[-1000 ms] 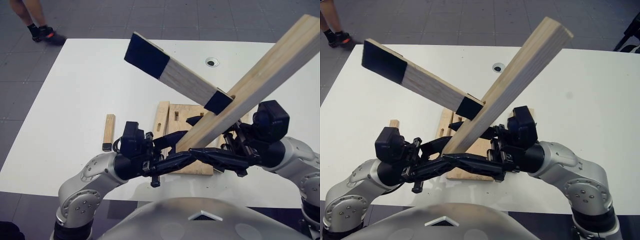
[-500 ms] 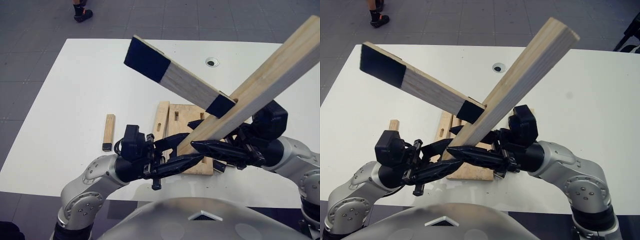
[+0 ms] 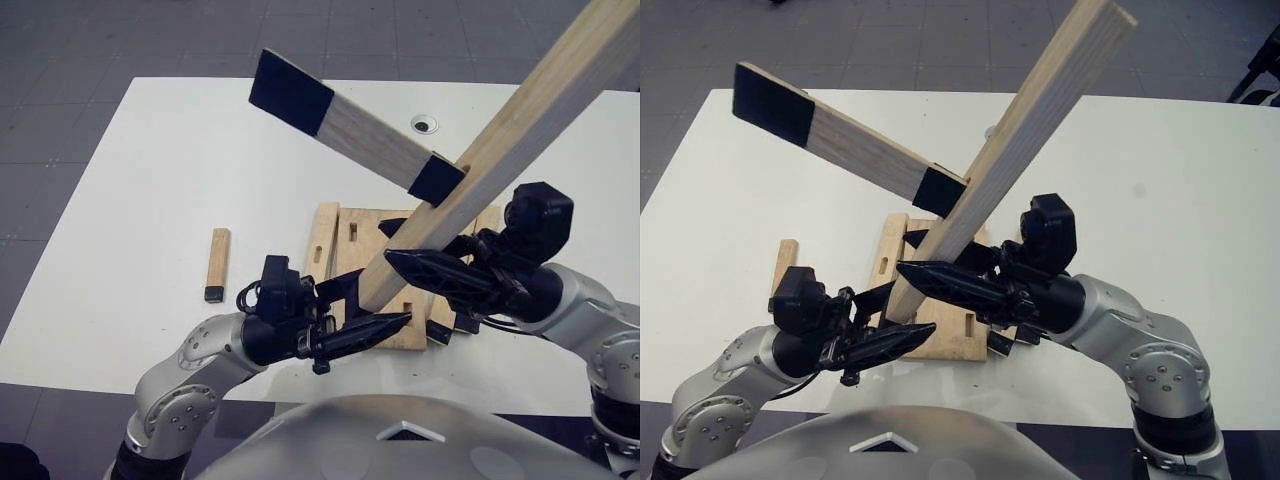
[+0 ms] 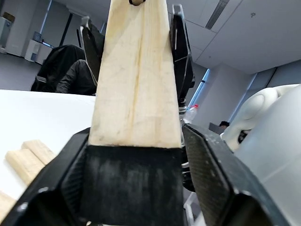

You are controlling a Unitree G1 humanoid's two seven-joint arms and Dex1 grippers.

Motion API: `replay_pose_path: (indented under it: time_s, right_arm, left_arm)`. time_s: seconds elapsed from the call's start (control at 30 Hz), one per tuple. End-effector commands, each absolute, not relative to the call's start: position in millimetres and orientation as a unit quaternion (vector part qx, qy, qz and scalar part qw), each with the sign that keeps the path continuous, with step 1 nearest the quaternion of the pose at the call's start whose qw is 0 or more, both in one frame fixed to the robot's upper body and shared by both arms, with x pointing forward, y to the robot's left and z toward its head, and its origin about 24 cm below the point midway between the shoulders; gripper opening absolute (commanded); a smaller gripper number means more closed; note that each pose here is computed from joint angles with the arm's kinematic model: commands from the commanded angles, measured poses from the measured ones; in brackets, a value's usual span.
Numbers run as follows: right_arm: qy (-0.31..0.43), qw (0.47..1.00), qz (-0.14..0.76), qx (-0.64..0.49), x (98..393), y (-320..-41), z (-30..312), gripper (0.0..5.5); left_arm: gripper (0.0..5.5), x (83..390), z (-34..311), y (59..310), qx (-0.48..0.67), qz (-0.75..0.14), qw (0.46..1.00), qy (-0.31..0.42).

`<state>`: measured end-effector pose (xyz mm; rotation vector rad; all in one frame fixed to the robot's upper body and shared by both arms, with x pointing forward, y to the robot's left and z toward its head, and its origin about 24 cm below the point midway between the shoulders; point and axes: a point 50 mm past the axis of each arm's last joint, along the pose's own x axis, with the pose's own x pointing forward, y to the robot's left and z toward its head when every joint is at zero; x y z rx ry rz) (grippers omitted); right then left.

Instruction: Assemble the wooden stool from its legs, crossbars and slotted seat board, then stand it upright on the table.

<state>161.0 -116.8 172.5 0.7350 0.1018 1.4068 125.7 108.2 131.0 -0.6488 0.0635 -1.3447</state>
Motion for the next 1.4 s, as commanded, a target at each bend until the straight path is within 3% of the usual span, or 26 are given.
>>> replay_pose_path:
  time_s: [0.03,0.3,0.57,0.7,0.87,0.97,1.4]
  right_arm:
    - [0.042,0.724,0.62,0.3,169.3,-123.4,170.7,2.03]
    - [0.05,0.792,0.583,0.175,218.4,-162.9,167.6,2.03]
    - [0.059,0.817,0.571,0.06,278.7,-183.0,153.0,2.03]
    - [0.021,0.783,0.621,-0.025,282.3,-181.6,133.7,2.03]
    - [0.054,0.736,0.673,-0.055,284.3,-180.5,114.3,2.03]
    - [0.034,0.723,0.685,-0.079,288.3,-179.3,109.3,2.03]
    - [0.031,0.735,0.67,-0.096,306.2,-170.5,78.4,2.03]
  left_arm:
    - [3.49,132.2,134.6,117.7,-0.291,-0.612,0.735,0.024]
    - [4.7,142.1,123.9,125.7,-0.254,-0.585,0.769,0.038]
    - [4.73,136.5,112.7,119.4,-0.212,-0.595,0.773,0.06]
    - [4.73,132.5,109.5,114.5,-0.205,-0.603,0.768,0.063]
    - [4.73,130.7,106.7,111.6,-0.205,-0.609,0.763,0.065]
    - [4.73,130.6,105.1,109.5,-0.205,-0.615,0.758,0.067]
    - [4.73,129.5,106.4,110.7,-0.2,-0.625,0.751,0.071]
